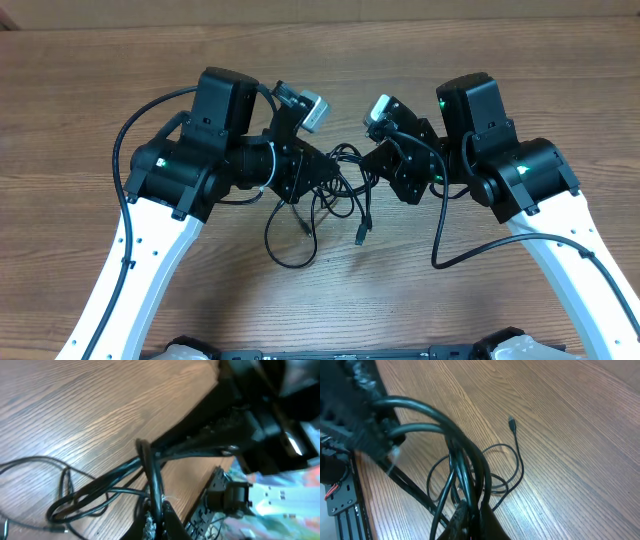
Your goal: Untangle cables
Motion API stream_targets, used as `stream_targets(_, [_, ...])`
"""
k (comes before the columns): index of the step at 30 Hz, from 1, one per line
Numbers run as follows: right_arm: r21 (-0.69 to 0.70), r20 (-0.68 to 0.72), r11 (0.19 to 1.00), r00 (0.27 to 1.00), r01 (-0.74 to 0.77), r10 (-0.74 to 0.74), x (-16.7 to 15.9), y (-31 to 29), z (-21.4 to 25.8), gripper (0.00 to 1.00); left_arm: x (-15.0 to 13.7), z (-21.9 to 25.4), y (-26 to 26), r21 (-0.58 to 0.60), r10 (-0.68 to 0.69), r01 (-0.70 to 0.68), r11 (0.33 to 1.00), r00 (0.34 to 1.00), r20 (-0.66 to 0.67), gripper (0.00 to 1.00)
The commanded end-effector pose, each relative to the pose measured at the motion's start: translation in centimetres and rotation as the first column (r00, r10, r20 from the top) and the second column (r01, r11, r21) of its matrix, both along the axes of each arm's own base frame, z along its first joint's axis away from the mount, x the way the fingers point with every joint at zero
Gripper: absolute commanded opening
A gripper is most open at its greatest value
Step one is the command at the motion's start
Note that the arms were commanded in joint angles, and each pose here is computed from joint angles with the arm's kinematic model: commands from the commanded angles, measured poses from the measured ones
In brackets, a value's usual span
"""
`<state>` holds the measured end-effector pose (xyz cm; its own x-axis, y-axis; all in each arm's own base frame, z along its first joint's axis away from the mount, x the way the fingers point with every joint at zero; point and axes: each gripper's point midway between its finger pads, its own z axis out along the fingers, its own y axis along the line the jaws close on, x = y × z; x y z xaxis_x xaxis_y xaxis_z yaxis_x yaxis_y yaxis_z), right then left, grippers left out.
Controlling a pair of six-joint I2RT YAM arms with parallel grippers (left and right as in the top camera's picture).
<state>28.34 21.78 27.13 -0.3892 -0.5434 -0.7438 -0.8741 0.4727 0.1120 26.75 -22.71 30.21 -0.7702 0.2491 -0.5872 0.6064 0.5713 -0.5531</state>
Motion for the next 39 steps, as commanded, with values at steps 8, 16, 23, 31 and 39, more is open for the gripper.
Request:
stream_targets(8, [-0.063, -0.025, 0.880, 0.880, 0.471, -0.474, 4.3, -4.4, 0.1, 0.04, 3.7, -2.8, 5.5, 0.210, 0.532, -0.502, 0.839, 0.839, -0.117, 0.04])
stream_targets(16, [-0.053, -0.032, 0.923, 0.923, 0.381, -0.383, 3.4, -3.4, 0.1, 0.04, 4.0, -2.7, 5.5, 0.215, 0.503, -0.479, 0.851, 0.862, -0.069, 0.04])
stream_targets(23, [-0.019, 0.049, 1.000, 0.999, -0.005, 0.006, 0.1, -0.4, 0.7, 0.94, 0.7, -0.7, 1.3, 0.071, 0.065, -0.066, 0.995, 0.998, 0.016, 0.05])
stream_targets(31, [-0.054, -0.001, 0.998, 1.000, -0.025, 0.025, 0.1, -0.4, -1.0, 0.73, -0.7, 2.1, -1.1, -0.087, -0.119, 0.128, 0.988, 0.987, 0.104, 0.04])
stream_targets(39, [-0.055, -0.013, 0.998, 1.000, -0.021, 0.020, 0.1, -0.4, -1.2, 0.04, 0.7, 1.2, -0.1, -0.029, -0.018, 0.020, 0.999, 0.997, 0.076, 0.04])
